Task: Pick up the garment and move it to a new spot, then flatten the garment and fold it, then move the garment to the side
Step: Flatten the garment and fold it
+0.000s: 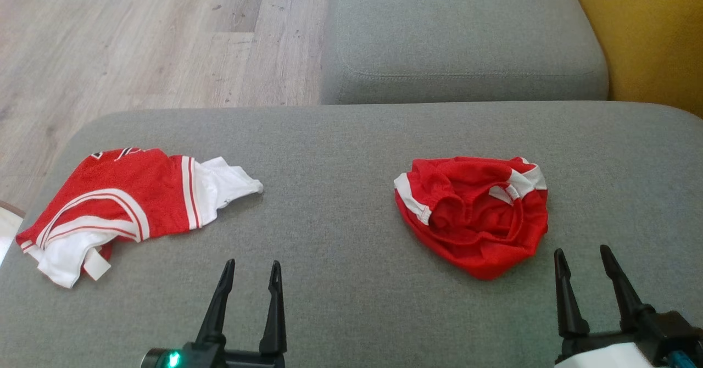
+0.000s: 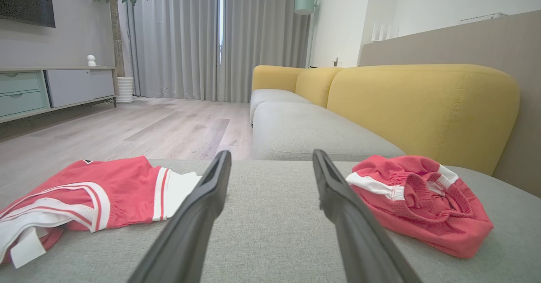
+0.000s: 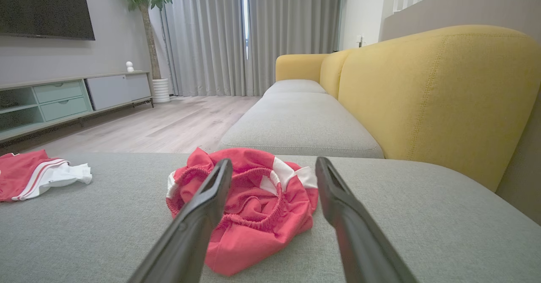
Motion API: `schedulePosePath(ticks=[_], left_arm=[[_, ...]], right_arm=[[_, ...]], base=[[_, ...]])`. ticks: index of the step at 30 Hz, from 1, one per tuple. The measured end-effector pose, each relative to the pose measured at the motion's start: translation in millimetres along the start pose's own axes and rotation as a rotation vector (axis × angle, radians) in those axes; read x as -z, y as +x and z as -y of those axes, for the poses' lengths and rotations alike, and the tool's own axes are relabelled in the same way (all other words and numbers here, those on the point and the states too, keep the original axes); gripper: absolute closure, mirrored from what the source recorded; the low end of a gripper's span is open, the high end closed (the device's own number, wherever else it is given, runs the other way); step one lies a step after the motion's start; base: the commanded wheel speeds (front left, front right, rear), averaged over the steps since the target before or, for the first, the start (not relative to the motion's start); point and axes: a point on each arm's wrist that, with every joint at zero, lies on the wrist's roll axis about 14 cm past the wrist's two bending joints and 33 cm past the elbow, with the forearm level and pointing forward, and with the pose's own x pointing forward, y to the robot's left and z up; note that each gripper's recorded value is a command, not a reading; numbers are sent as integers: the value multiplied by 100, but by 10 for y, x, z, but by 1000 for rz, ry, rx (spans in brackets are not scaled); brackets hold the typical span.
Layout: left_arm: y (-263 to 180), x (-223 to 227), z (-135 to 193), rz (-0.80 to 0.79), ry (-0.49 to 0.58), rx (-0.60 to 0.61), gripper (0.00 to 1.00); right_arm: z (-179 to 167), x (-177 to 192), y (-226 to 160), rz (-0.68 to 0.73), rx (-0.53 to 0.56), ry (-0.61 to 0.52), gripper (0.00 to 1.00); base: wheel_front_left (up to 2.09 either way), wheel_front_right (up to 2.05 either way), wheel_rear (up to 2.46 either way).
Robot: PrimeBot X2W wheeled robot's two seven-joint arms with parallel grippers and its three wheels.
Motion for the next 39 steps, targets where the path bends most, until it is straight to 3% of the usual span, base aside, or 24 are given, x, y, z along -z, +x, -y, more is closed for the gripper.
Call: schedulePosePath(ticks=[30, 39], left_arm=[[-2, 77, 29, -25, -11, 5, 0], [136, 281, 380, -101, -67, 129, 0]], right_arm=[[-48, 28, -32, -8, -11, 3, 0], [29, 76, -145, -22, 31, 16, 0]], base=[[0, 0, 0], [0, 0, 0]])
